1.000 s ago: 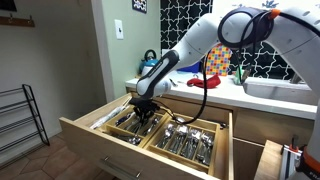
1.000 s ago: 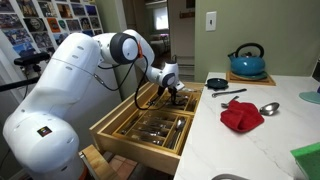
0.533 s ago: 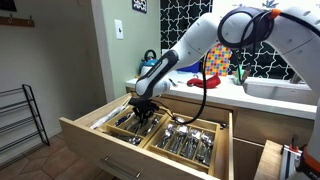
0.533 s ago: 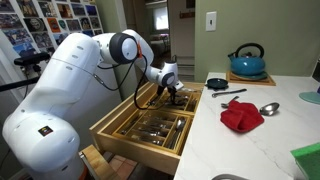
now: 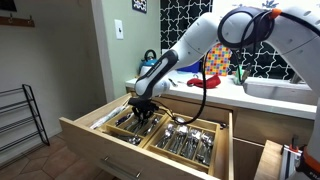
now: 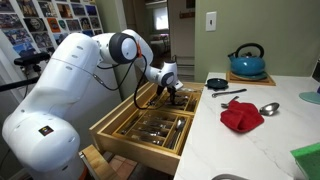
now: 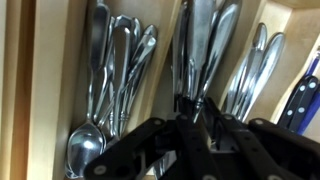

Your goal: Remove a tablespoon from the drawer and put it on the table

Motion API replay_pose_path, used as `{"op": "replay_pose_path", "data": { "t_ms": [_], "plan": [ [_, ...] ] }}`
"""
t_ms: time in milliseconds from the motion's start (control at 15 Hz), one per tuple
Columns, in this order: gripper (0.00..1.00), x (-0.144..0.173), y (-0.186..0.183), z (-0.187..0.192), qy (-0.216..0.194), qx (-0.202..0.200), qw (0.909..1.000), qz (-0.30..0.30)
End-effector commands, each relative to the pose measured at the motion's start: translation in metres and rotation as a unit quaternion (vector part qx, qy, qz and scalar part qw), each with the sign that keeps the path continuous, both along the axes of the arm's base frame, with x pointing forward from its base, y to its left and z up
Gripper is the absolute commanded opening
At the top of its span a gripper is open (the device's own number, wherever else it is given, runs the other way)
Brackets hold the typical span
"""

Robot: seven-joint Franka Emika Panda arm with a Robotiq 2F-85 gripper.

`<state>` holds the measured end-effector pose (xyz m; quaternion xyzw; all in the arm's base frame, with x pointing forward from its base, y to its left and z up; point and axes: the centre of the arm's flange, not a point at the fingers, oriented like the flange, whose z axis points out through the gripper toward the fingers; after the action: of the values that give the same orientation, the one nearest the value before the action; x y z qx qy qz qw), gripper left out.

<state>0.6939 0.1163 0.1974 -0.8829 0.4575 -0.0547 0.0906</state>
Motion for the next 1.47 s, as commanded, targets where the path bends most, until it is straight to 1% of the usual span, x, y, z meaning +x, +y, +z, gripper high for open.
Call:
{"op": "replay_pose_path", "data": {
  "t_ms": [0, 267, 533, 600, 667, 800, 867, 933, 1000, 1067, 1267, 1333, 1400],
  "plan": [
    [0.24, -0.0019, 0.0054, 0.0054, 0.01, -0.005, 0.9999, 0.0],
    [0.22, -0.0037, 0.0078, 0.0075, 0.012, -0.007, 0.9999, 0.001],
    [0.22, -0.0049, 0.0071, 0.0063, 0.023, -0.006, 0.9997, 0.002],
    [0.2, -0.0054, 0.0068, 0.0058, 0.025, -0.006, 0.9997, 0.002],
    [0.17, -0.0054, 0.0063, 0.0052, 0.027, -0.006, 0.9996, 0.002],
    [0.19, -0.0035, 0.0048, 0.0039, 0.023, -0.006, 0.9997, 0.003],
    [0.22, -0.0026, 0.0036, 0.0033, 0.02, -0.005, 0.9998, 0.001],
    [0.15, -0.0022, 0.0027, 0.0027, 0.019, -0.006, 0.9998, 0.001],
    [0.14, -0.0019, 0.0018, 0.002, 0.019, -0.006, 0.9998, 0.0],
    [0.14, -0.0017, 0.001, 0.0015, 0.02, -0.007, 0.9998, 0.0],
    [0.2, -0.0006, -0.0009, 0.0013, 0.017, -0.007, 0.9998, -0.001],
    [0.21, -0.0005, -0.0013, 0.001, 0.018, -0.009, 0.9998, -0.001],
    [0.26, -0.0003, -0.0015, 0.0006, 0.018, -0.009, 0.9998, -0.001]
  ]
}}
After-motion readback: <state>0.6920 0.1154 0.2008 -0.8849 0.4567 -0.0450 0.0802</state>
